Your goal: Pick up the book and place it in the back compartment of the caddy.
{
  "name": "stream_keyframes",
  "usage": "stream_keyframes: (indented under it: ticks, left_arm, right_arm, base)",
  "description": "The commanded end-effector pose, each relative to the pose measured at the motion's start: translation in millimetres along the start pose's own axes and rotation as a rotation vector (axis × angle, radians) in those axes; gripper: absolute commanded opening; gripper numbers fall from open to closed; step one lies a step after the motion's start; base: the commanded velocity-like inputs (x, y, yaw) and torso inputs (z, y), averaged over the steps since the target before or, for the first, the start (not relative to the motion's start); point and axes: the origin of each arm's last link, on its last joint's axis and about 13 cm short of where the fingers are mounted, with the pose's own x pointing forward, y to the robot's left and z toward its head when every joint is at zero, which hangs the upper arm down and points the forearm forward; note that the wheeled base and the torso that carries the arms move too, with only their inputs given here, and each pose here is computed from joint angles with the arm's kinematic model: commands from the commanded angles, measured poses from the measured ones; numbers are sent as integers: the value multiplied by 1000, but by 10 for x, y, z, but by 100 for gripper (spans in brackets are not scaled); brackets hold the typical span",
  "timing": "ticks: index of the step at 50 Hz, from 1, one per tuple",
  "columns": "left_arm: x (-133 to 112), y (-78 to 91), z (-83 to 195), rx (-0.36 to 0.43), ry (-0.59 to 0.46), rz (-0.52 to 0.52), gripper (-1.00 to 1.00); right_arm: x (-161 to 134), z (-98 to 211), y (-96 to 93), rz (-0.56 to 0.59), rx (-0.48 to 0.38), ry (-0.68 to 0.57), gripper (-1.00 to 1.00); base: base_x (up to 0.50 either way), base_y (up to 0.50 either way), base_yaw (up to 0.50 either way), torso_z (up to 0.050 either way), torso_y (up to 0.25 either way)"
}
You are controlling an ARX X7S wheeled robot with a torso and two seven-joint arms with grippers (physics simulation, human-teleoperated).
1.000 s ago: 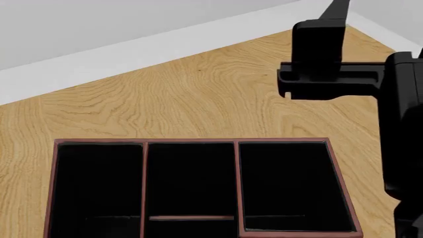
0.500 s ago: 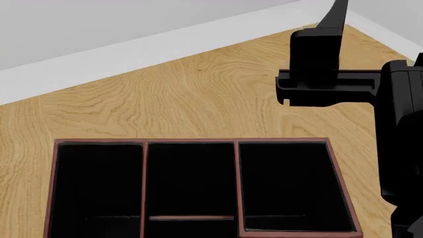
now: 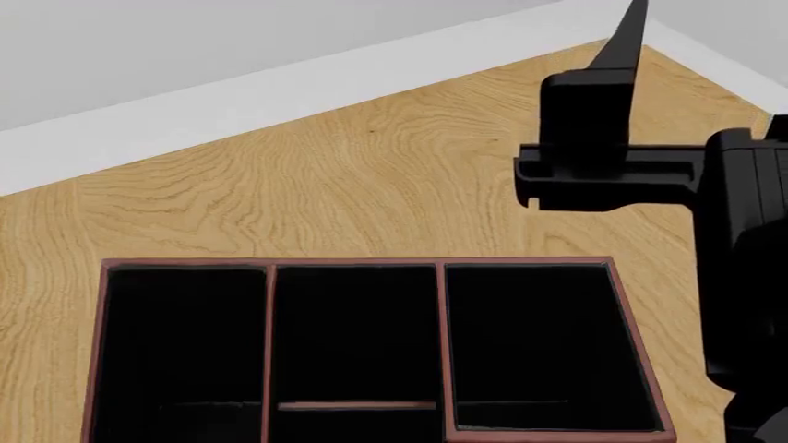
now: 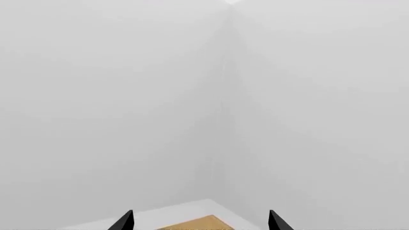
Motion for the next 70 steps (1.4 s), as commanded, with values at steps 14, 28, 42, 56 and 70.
stream_keyframes:
  ticks: [14,28,42,56,70]
  left_arm:
    - [54,-90,159,48,-104,174,-100]
    - [-416,43,408,49,-200,319,-100]
    - [-748,230,579,69,-242,361,-100]
    - [-990,281,771,88,-307,381,-100]
    - [-1498,301,1215,166,-399,308,-100]
  right_arm:
    - [-28,-17,-12,-5,5,3,100]
    - [-24,-22,-26,-6,11,-1,100]
    - [-20,-26,-31,-10,16,-4,100]
    - [-35,-34,-35,-11,27,-9,100]
    - [-60,-68,-30,-10,47,-19,100]
  base:
    - [3,-4,-6,0,0]
    - [1,-1,-4,0,0]
    - [0,0,0,0,0]
    - [0,0,0,0,1]
    - [0,0,0,0,1]
